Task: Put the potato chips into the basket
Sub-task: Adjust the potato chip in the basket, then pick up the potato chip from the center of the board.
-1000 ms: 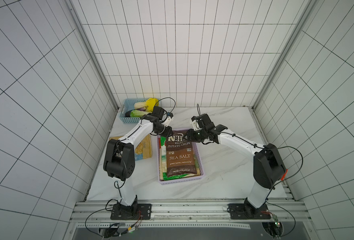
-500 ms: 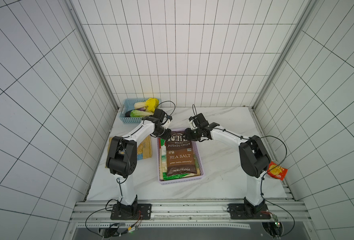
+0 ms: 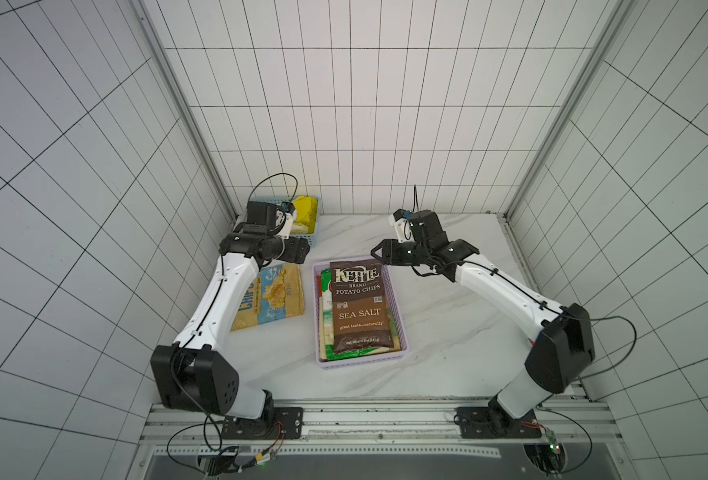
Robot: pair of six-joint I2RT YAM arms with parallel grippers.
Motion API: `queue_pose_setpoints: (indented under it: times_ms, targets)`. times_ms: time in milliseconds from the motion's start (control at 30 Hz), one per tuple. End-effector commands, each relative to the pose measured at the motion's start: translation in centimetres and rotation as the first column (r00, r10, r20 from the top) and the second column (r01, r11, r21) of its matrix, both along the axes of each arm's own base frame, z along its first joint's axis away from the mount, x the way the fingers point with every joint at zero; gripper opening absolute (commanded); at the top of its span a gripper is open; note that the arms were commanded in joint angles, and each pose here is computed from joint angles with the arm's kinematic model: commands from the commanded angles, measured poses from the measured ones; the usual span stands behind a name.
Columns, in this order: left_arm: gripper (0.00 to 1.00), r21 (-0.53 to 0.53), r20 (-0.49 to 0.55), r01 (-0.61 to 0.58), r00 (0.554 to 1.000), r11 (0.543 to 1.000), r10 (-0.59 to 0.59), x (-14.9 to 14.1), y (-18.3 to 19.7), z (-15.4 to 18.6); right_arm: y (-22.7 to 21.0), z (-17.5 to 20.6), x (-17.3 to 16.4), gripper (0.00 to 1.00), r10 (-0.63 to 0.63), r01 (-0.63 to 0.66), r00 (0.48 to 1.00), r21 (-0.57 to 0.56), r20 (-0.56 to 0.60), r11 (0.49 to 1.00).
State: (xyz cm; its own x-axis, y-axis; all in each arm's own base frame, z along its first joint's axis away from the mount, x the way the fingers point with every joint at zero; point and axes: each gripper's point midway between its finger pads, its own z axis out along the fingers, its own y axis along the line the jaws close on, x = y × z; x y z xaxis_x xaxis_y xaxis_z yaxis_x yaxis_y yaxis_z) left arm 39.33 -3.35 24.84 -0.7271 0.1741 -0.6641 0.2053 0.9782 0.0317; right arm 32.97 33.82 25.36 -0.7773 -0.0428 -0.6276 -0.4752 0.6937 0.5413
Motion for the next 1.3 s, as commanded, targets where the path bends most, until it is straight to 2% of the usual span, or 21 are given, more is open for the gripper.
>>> queue_pose_setpoints:
  times_ms: [0, 100, 233, 300, 400, 467, 567, 633, 733, 867, 1000, 1267]
  targets:
    - [0.89, 0.212, -0.116, -0.181, 0.971, 0.96, 0.209, -1.9, 7.1, -4.5, -2.1, -2.2, -1.4, 0.5, -0.036, 0.036, 0.999, -0.085, -0.002, 0.996]
    - [0.89, 0.29, -0.173, -0.255, 0.934, 0.922, 0.313, -3.5, 10.9, -7.7, -3.1, -3.3, -2.3, 0.51, -0.049, 0.048, 0.999, -0.115, -0.004, 0.992]
    - [0.87, 0.306, -0.251, -0.266, 0.903, 0.914, 0.348, -5.3, 12.6, -12.0, -3.7, -4.6, -3.1, 0.51, -0.036, 0.031, 0.999, -0.152, -0.028, 0.988]
    - [0.82, 0.27, -0.279, -0.267, 0.898, 0.925, 0.341, -6.1, 13.1, -12.9, -3.8, -5.0, -3.5, 0.51, -0.021, 0.014, 0.999, -0.165, -0.039, 0.986]
    - [0.78, 0.194, -0.311, -0.143, 0.929, 0.97, 0.2, -7.6, 11.7, -13.4, -3.8, -6.1, -3.8, 0.51, -0.01, -0.001, 0.998, -0.18, -0.063, 0.984]
    - [0.77, 0.158, -0.328, 0.023, 0.944, 0.987, 0.03, -9.4, 9.3, -14.0, -3.7, -6.9, -3.9, 0.51, -0.004, -0.013, 0.996, -0.183, -0.09, 0.983]
    - [0.79, 0.209, -0.313, 0.172, 0.944, 0.963, -0.101, -11.0, 7.4, -15.3, -3.0, -7.5, -3.8, 0.51, 0.011, -0.032, 0.992, -0.168, -0.127, 0.985]
    - [0.79, 0.287, -0.285, 0.211, 0.95, 0.935, -0.127, -10.7, 6.8, -16.3, -2.6, -7.5, -3.8, 0.51, 0.016, -0.038, 0.99, -0.156, -0.138, 0.987]
    - [0.77, 0.396, -0.286, 0.212, 0.953, 0.894, -0.099, -9.7, 6.8, -17.3, -2.3, -7.2, -3.6, 0.51, 0.018, -0.038, 0.99, -0.144, -0.138, 0.989]
    - [0.72, 0.382, -0.358, 0.246, 0.928, 0.891, -0.103, -8.9, 6.8, -19.3, -2.6, -6.7, -3.5, 0.51, 0.008, -0.026, 0.993, -0.144, -0.12, 0.989]
    - [0.69, 0.401, -0.4, 0.3, 0.907, 0.866, -0.129, -8.7, 6.9, -21.3, -2.7, -6.6, -3.4, 0.51, 0.001, -0.018, 0.993, -0.145, -0.116, 0.989]
    - [0.69, 0.485, -0.42, 0.339, 0.899, 0.806, -0.125, -8.5, 8.3, -23.5, -2.4, -6.4, -3.2, 0.51, 0.005, -0.02, 0.993, -0.123, -0.114, 0.992]
